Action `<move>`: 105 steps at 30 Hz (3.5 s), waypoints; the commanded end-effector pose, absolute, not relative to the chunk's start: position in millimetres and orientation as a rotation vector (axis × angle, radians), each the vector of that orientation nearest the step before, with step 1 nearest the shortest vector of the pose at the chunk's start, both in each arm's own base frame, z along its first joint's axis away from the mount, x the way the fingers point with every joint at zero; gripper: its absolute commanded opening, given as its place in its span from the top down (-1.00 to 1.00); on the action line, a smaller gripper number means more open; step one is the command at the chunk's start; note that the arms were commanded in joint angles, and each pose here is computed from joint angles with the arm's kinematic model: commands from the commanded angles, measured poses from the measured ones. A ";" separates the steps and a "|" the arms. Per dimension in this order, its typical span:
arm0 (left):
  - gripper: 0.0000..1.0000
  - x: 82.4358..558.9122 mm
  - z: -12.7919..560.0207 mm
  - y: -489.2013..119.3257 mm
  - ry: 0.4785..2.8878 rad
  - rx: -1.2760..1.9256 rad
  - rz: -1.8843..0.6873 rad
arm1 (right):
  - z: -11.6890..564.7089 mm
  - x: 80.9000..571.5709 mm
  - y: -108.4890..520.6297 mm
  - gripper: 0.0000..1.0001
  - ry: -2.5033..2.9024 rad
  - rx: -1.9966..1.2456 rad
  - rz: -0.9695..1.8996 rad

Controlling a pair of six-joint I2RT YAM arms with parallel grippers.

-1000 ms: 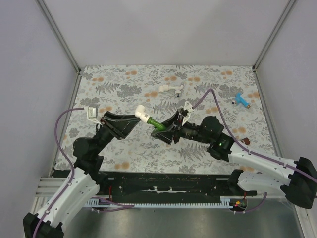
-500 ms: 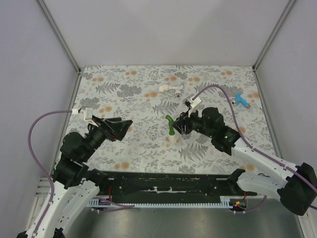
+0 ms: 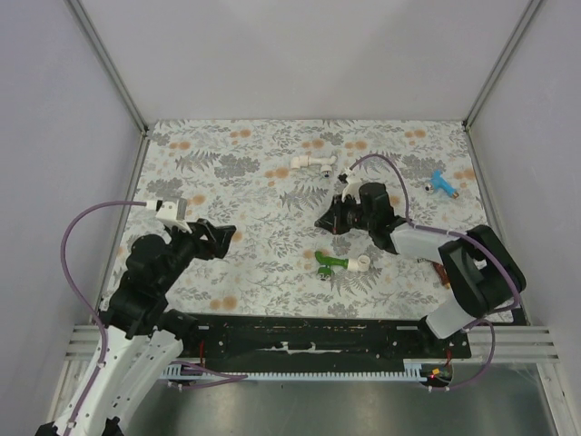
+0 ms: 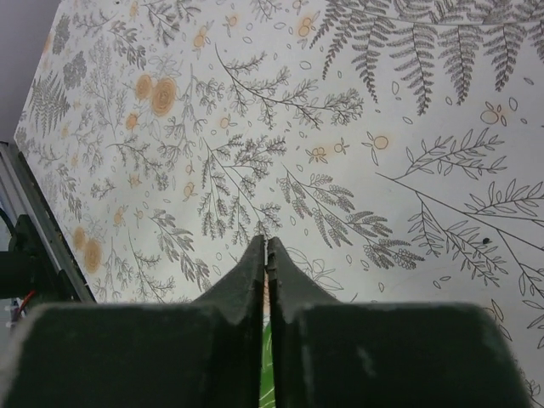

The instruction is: Install the water faucets

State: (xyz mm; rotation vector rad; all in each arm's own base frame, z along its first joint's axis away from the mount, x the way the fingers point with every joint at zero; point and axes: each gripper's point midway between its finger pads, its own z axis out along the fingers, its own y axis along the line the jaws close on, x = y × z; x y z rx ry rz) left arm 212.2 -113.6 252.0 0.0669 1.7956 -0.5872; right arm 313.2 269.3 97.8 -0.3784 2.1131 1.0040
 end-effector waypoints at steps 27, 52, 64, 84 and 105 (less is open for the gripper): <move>-0.54 209.2 261.2 -82.2 1.709 0.052 -0.426 | 80.8 218.6 159.7 -0.79 2.478 -0.124 0.581; -0.52 207.9 262.3 -81.2 1.700 0.053 -0.427 | 53.7 364.6 210.6 0.51 2.270 0.132 0.663; -0.53 207.6 265.5 -72.6 1.677 0.021 -0.394 | 99.7 398.1 199.5 -0.89 2.172 0.058 0.640; -0.50 200.0 294.7 -51.0 1.523 -0.080 -0.358 | 295.8 247.5 32.4 -0.96 1.698 0.096 0.106; -0.77 182.9 331.5 18.2 1.117 -0.543 -0.343 | 308.4 173.2 -15.3 -0.96 1.401 0.060 -0.055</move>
